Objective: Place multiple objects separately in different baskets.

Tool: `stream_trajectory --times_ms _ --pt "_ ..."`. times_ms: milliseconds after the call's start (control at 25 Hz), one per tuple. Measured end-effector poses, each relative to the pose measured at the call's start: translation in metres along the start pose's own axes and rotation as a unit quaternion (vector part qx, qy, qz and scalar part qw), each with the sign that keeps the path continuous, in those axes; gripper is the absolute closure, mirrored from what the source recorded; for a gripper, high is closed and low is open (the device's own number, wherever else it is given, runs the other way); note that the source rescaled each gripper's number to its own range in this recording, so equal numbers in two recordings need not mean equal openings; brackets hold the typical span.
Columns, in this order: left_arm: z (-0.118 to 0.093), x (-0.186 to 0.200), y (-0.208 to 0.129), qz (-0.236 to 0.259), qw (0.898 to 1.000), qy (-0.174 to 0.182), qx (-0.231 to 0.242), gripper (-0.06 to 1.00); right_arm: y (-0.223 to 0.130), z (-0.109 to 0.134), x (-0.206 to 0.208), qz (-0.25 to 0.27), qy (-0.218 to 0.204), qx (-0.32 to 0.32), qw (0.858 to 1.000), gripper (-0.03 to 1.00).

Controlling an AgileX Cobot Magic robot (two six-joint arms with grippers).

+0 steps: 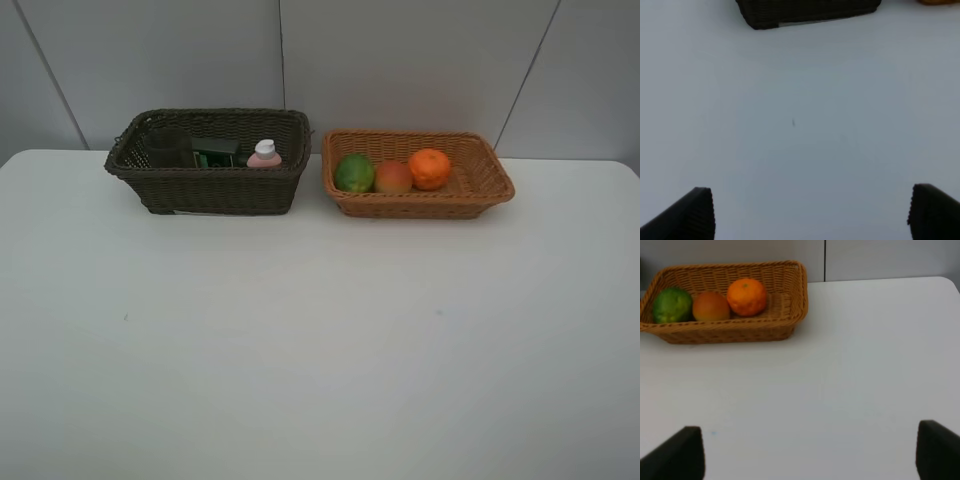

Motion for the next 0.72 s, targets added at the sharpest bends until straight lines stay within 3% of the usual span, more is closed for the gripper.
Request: stream_trajectory --times_ms 360,720 --pt "0.0 -0.001 0.001 -0.004 1.0 0.001 -0.004 -0.06 0.0 0.0 0.0 0.0 0.0 0.0 1.0 0.19" --pt "0.002 -0.011 0.006 -0.04 0.999 0.009 -0.014 -0.06 0.0 0.0 0.0 0.0 0.0 0.0 1.0 0.19"
Point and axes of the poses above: a point on each arm's last joint axis where the gripper is mounted, x pointing back along that axis away from the gripper, z along the wrist's bending axis when the last joint is at zero, y = z × x, the point moved 1 cm from there along -x, pointing out along that axis toward the gripper, and after that the axes turned 8 degrees about -x, right-handed, at the moved point
